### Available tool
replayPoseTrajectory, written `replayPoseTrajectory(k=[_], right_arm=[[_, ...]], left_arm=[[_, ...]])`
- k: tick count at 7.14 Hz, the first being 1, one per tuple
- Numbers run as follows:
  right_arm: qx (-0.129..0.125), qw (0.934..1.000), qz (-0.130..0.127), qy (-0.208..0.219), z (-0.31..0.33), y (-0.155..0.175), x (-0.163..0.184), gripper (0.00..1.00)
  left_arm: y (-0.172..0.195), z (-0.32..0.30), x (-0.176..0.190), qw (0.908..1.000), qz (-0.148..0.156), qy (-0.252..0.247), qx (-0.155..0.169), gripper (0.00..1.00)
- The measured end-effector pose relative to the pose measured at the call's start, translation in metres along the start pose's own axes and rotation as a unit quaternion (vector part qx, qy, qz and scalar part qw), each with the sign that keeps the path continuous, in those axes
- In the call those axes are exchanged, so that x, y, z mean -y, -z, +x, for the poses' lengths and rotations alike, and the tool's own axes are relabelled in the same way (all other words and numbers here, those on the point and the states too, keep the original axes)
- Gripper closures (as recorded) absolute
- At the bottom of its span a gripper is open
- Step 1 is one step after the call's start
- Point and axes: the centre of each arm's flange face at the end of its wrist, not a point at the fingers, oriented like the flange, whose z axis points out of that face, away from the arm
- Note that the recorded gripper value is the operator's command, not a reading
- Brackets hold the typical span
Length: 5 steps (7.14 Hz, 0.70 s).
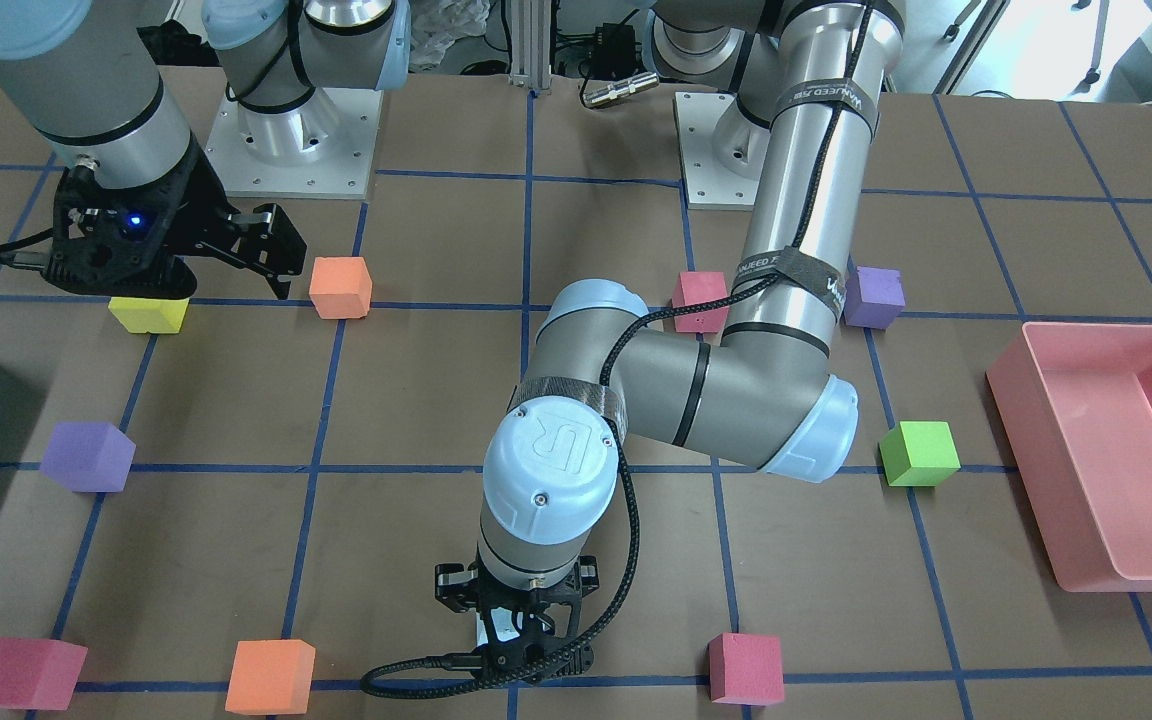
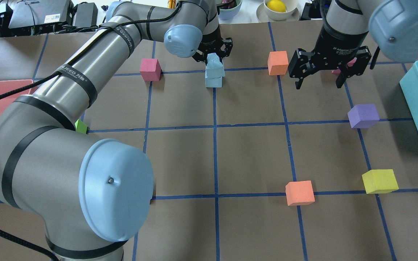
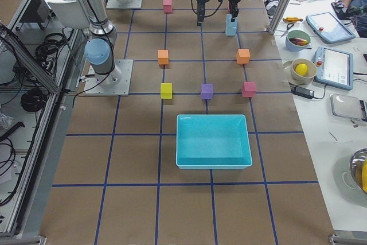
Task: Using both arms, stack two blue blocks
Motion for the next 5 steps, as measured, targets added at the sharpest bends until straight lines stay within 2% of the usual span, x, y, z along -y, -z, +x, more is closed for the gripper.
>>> replayPoseTrajectory(k=[5], right_arm=[[0.002,0.9999,0.011,-0.01,0.0062,0.0124,-0.0086,0.0]], left_arm=[[-0.0023,-0.0008,0.0014,1.0,0.001,0.0,0.0,1.0]])
